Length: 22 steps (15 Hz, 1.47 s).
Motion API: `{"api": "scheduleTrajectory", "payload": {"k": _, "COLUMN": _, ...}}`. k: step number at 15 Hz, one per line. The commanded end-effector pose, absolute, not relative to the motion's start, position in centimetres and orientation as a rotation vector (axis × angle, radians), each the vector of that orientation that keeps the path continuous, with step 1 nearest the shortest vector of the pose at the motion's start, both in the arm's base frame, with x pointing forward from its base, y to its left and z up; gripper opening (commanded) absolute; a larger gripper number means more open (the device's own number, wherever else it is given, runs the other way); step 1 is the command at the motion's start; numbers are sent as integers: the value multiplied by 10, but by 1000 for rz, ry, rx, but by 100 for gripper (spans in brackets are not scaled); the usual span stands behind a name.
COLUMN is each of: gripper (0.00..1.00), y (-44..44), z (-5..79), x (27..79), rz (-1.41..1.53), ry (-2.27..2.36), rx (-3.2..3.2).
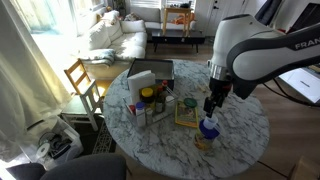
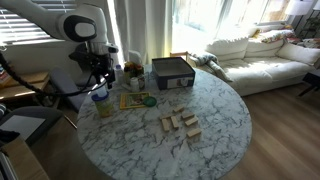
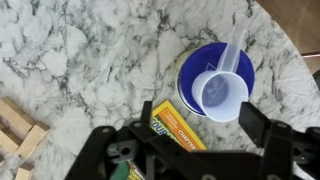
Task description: Put the bowl with the blue lid on top of the yellow bowl and the put the measuring cup on top
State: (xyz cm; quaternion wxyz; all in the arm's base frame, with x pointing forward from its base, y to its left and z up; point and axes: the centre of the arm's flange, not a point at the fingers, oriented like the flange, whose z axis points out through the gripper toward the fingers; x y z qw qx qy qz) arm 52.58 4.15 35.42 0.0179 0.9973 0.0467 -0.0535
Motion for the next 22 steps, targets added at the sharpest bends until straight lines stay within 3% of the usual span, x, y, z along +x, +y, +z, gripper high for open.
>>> {"api": "scheduleTrajectory", "payload": {"k": 1, "gripper": 100, "y": 37, "z": 361, "x": 513, "rz": -123, "ry": 153, "rx": 3086}}
{"api": "scheduleTrajectory", "payload": {"k": 12, "gripper": 100, "y": 44, "z": 442, "x": 496, "rz": 40, "ry": 215, "rx": 3084}}
{"api": "scheduleTrajectory", "payload": {"k": 22, "gripper": 100, "y": 51, "z": 494, "x": 489, "rz": 119, "ry": -51, "rx": 3107}}
